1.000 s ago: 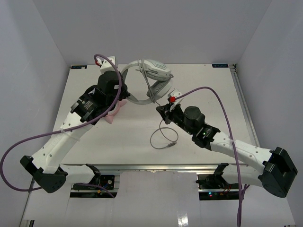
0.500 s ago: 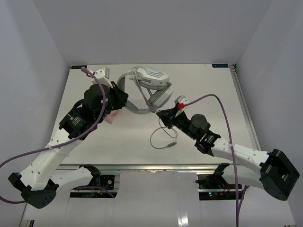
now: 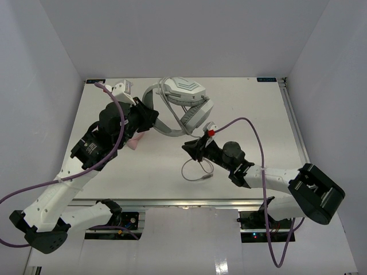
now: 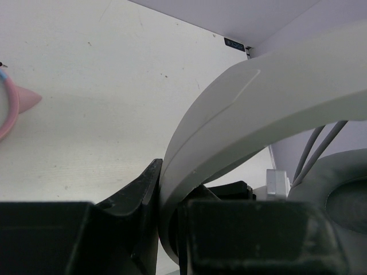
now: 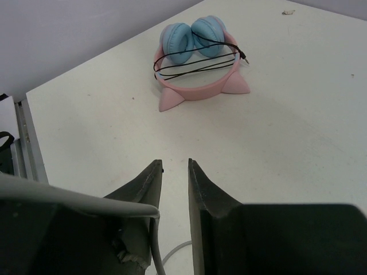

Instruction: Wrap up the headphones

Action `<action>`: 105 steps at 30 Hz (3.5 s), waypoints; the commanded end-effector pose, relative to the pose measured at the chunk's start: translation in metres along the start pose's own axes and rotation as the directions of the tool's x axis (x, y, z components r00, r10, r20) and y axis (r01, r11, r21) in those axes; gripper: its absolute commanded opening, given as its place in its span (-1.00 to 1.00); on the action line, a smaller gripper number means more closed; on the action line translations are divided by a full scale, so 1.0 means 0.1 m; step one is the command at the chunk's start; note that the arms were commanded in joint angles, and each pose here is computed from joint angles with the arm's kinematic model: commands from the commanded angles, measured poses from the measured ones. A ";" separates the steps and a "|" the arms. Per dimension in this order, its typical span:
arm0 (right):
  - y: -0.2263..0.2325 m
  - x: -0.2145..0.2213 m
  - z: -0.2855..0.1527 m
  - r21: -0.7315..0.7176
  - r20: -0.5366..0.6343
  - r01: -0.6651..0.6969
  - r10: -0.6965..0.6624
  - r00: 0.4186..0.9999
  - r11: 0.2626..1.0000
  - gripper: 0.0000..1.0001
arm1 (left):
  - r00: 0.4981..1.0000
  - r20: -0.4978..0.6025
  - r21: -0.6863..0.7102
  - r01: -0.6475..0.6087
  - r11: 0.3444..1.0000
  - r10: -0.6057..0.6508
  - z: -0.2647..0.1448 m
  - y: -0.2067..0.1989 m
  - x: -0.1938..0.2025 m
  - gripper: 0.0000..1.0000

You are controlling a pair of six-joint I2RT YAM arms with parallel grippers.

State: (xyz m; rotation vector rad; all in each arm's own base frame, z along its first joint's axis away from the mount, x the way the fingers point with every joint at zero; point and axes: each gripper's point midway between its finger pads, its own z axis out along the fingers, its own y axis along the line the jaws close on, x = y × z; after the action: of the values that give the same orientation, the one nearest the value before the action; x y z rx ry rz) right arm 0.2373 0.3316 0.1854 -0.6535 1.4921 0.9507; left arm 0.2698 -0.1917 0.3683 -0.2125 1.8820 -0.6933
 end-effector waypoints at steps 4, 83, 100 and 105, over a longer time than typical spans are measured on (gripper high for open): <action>-0.06 -0.02 0.07 0.006 0.063 0.011 -0.012 0.998 1.000 -0.51 | 0.998 0.041 0.268 0.040 0.962 -0.053 -0.34 -0.50 -0.25 -1.00; 0.06 -1.24 0.06 -0.384 -0.211 -0.209 0.135 0.968 0.899 -0.75 | 0.487 -0.472 -0.502 -0.834 0.230 0.735 1.07 1.47 0.21 -1.00; 0.27 -0.35 0.29 -0.367 -0.258 -0.232 0.141 0.956 0.901 -0.72 | 0.836 -0.400 -0.467 -0.539 0.701 0.377 1.18 1.17 0.58 -1.00; 0.19 -0.13 0.34 -0.289 -0.272 -0.200 0.120 0.955 0.936 -0.73 | 0.884 -0.350 -0.418 -0.442 0.793 0.309 1.11 0.99 0.53 -1.00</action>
State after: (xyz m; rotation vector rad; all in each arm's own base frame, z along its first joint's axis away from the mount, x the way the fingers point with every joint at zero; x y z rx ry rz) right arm 0.2442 0.3610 0.2119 -0.8906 1.6877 1.3555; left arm 0.3582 -0.1574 0.1904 0.1727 2.3585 0.3643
